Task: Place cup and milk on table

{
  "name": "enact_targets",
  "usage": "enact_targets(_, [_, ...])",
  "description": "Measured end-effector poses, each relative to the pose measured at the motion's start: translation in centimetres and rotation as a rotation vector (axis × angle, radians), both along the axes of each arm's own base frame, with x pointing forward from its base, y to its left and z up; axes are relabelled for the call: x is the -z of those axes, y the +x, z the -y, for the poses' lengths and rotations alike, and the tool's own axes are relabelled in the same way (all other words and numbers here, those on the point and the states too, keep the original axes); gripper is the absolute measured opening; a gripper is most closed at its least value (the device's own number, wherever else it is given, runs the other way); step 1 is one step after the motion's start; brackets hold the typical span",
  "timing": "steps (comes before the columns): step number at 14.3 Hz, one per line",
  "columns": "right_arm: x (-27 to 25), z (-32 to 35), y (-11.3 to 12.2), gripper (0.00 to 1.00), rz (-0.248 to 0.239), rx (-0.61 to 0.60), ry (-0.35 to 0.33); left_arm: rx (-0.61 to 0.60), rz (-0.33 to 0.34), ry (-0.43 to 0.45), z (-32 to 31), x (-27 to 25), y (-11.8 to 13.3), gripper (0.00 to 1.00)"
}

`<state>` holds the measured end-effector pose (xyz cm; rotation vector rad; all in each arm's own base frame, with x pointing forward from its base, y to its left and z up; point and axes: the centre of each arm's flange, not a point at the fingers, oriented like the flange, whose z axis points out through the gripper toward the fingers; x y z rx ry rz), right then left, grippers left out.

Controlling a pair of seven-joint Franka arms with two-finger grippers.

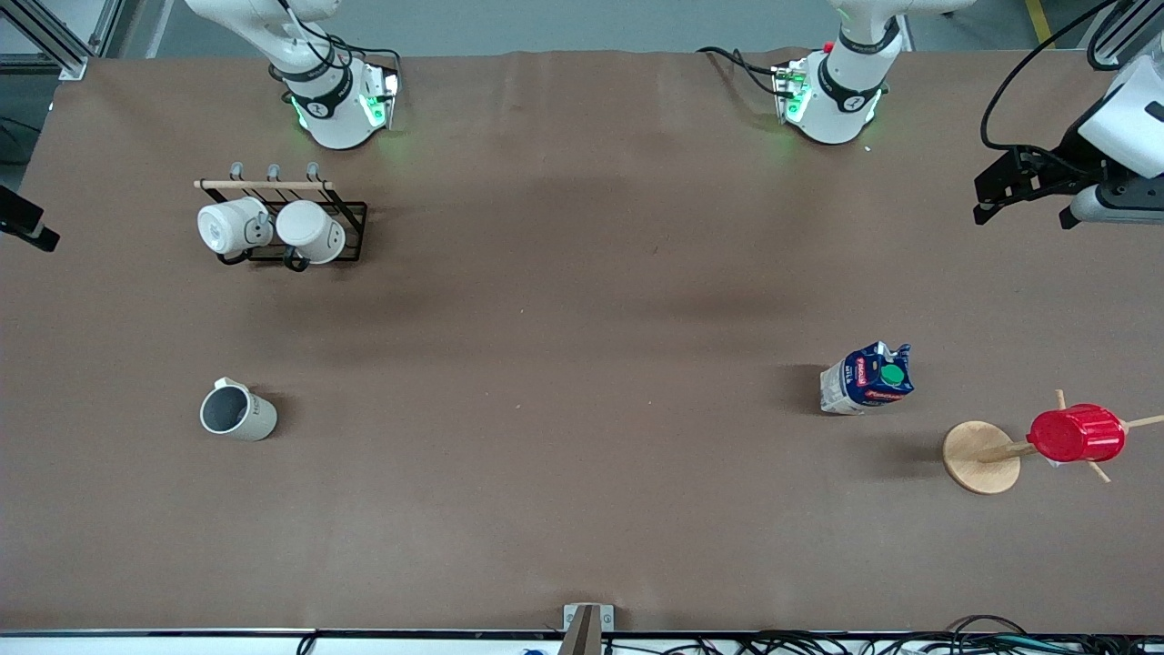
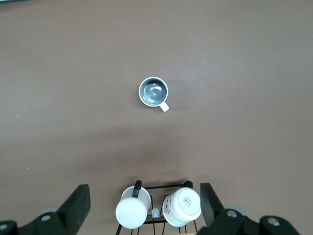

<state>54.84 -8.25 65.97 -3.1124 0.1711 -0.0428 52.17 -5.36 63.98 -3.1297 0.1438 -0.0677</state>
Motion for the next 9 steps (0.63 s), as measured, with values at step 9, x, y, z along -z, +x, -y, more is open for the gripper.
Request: enact_targets(9, [-0.4,0.2,-0.5,1.00,0.006,0.004,-0.001,-0.009,-0.052,-0.001,-0.4,4.4,2.7,1.00])
